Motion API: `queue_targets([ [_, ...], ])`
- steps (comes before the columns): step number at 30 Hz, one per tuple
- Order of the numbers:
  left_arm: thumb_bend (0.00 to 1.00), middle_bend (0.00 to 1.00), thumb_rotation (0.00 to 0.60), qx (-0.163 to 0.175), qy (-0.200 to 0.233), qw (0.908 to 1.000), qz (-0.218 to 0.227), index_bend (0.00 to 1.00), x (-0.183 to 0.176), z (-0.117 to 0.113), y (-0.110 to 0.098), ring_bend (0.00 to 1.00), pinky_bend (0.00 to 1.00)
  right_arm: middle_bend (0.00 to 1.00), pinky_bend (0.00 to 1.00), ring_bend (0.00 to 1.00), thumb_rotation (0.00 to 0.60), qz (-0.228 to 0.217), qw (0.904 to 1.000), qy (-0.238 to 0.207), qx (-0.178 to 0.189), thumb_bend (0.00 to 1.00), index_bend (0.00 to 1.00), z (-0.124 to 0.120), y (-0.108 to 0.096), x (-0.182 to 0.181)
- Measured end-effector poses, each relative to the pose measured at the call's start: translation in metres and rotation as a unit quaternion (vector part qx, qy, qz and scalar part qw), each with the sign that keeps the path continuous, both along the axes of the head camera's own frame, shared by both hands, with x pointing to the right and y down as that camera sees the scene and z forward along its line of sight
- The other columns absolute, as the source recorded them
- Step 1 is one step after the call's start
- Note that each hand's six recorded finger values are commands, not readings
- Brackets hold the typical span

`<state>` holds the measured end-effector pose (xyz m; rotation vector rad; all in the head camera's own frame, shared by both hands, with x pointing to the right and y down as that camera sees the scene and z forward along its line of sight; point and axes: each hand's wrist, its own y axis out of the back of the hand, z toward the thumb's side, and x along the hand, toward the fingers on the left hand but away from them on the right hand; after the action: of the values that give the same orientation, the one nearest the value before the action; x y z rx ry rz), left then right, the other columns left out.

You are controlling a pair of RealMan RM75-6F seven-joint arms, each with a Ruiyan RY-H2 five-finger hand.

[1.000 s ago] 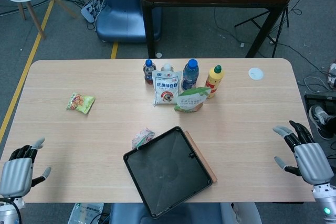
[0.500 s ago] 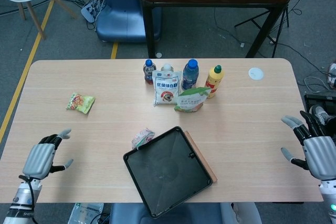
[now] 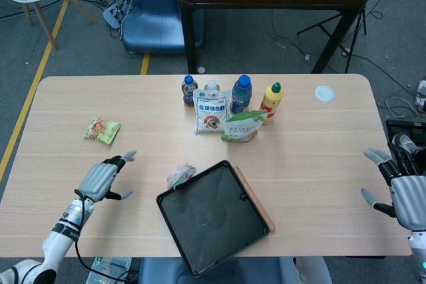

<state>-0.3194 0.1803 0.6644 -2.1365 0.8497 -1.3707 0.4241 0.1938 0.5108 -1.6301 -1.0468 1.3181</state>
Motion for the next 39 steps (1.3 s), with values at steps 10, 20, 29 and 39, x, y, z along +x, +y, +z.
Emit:
queue_targets([
  [10, 0.18, 0.18, 0.6, -0.031, 0.034, 0.9983, 0.035, 0.07, 0.048, 0.036, 0.003, 0.15, 0.2, 0.21, 0.06, 0.03, 0.6, 0.014, 0.9999, 0.006, -0.009, 0.24, 0.18, 0.003, 0.003, 0.008],
  [20, 0.18, 0.18, 0.6, -0.042, 0.055, 0.9967, 0.043, 0.12, 0.085, 0.055, -0.002, 0.16, 0.2, 0.21, 0.06, 0.03, 0.6, 0.023, 0.9996, 0.008, -0.012, 0.24, 0.18, 0.004, 0.006, 0.015],
  [29, 0.18, 0.18, 0.6, -0.05, 0.06, 0.9961, 0.042, 0.12, 0.106, 0.068, -0.008, 0.16, 0.2, 0.21, 0.06, 0.03, 0.6, 0.026, 0.9995, 0.009, -0.014, 0.24, 0.18, 0.004, 0.007, 0.019],
  [39, 0.18, 0.19, 0.6, -0.061, 0.062, 0.9957, 0.032, 0.12, 0.125, 0.082, -0.017, 0.16, 0.2, 0.21, 0.06, 0.03, 0.6, 0.034, 0.9992, 0.011, -0.017, 0.24, 0.18, 0.005, 0.008, 0.024],
])
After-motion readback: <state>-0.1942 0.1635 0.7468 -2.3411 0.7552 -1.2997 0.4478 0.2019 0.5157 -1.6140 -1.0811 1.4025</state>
